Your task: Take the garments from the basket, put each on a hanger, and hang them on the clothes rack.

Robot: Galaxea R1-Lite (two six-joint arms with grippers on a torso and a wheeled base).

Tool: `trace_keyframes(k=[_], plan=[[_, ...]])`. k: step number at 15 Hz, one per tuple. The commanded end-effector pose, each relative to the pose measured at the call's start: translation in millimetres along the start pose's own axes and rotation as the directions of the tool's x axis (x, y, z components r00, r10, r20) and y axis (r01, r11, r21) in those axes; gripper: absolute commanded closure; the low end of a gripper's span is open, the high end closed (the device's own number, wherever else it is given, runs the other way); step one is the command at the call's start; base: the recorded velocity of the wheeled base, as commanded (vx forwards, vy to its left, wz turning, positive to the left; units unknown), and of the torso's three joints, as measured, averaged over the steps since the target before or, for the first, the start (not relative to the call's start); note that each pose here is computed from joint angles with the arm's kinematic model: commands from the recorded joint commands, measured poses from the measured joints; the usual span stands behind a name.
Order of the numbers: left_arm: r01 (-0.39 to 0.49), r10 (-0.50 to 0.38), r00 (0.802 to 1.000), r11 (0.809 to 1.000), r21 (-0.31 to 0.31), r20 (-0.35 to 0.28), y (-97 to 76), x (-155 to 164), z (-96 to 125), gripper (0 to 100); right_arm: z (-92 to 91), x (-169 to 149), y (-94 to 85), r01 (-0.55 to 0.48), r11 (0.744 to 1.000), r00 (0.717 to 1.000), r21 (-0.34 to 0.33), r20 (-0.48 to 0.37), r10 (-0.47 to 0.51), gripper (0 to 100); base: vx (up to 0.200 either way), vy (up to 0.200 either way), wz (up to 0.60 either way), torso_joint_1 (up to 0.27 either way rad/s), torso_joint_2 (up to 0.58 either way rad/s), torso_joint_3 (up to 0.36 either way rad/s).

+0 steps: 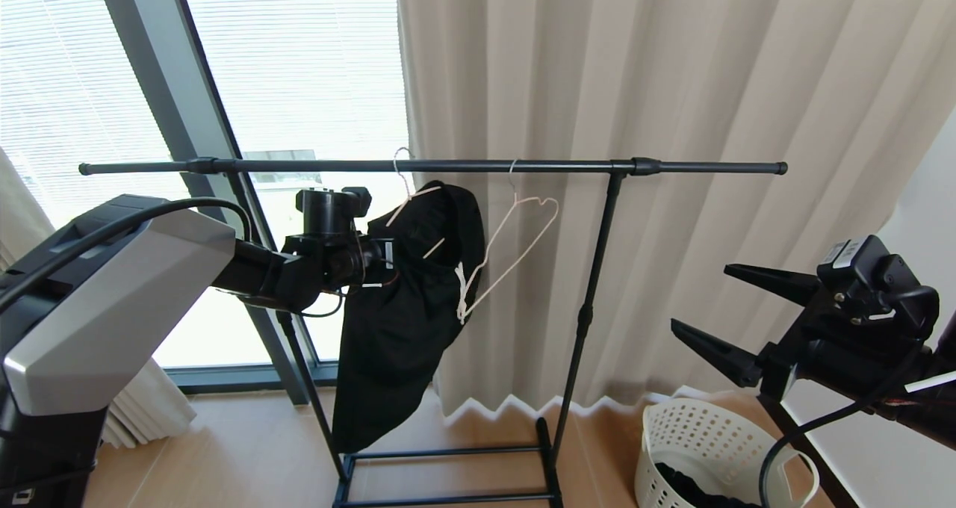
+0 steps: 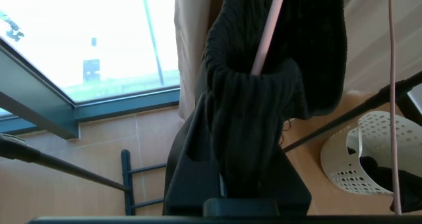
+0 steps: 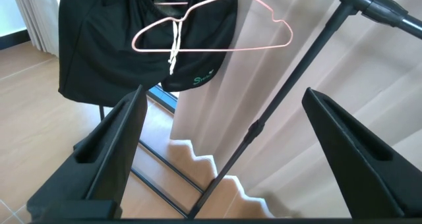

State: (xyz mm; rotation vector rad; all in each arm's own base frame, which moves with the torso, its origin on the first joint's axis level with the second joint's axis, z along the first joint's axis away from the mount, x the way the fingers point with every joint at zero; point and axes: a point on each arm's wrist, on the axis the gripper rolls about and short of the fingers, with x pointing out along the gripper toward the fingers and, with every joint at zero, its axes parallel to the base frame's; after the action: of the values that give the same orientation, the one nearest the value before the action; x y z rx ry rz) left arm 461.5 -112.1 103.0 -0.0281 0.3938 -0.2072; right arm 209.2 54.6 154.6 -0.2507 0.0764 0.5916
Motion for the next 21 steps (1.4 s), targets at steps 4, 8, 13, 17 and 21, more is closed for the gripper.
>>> trace_keyframes(k=[4,8,13,17,21], plan=[[0.005,-0.005,1.0,1.0,0.003,-0.013,-3.4,5.5,-6.3,100,0.5,-0.8,0.3,-0.001,1.0,1.0,-0.002,0.003,0.001,0,0.0,0.0,0.0,0.0,0.0,0.0],[0.01,-0.009,1.0,1.0,0.006,-0.024,-6.0,8.3,-10.9,100,0.5,-0.3,0.1,-0.001,1.0,1.0,-0.002,0.003,0.001,0,0.0,0.0,0.0,0.0,0.0,0.0],[0.009,-0.009,1.0,1.0,0.006,-0.027,-5.9,9.9,-12.8,100,-0.2,0.1,-0.2,0.0,1.0,1.0,0.0,0.0,0.0,0,0.0,0.0,0.0,0.0,0.0,0.0],[-0.004,0.004,1.0,1.0,0.008,-0.021,-6.3,9.9,-12.3,0,-0.5,0.4,-0.2,0.0,1.0,1.0,0.0,-0.002,0.0,0,0.0,0.0,0.0,0.0,0.0,0.0],[-0.005,0.005,1.0,1.0,0.006,-0.008,-6.5,8.3,-9.6,0,-0.1,0.2,0.1,-0.001,1.0,1.0,-0.001,0.0,0.001,0,0.0,0.0,0.0,0.0,0.0,0.0]])
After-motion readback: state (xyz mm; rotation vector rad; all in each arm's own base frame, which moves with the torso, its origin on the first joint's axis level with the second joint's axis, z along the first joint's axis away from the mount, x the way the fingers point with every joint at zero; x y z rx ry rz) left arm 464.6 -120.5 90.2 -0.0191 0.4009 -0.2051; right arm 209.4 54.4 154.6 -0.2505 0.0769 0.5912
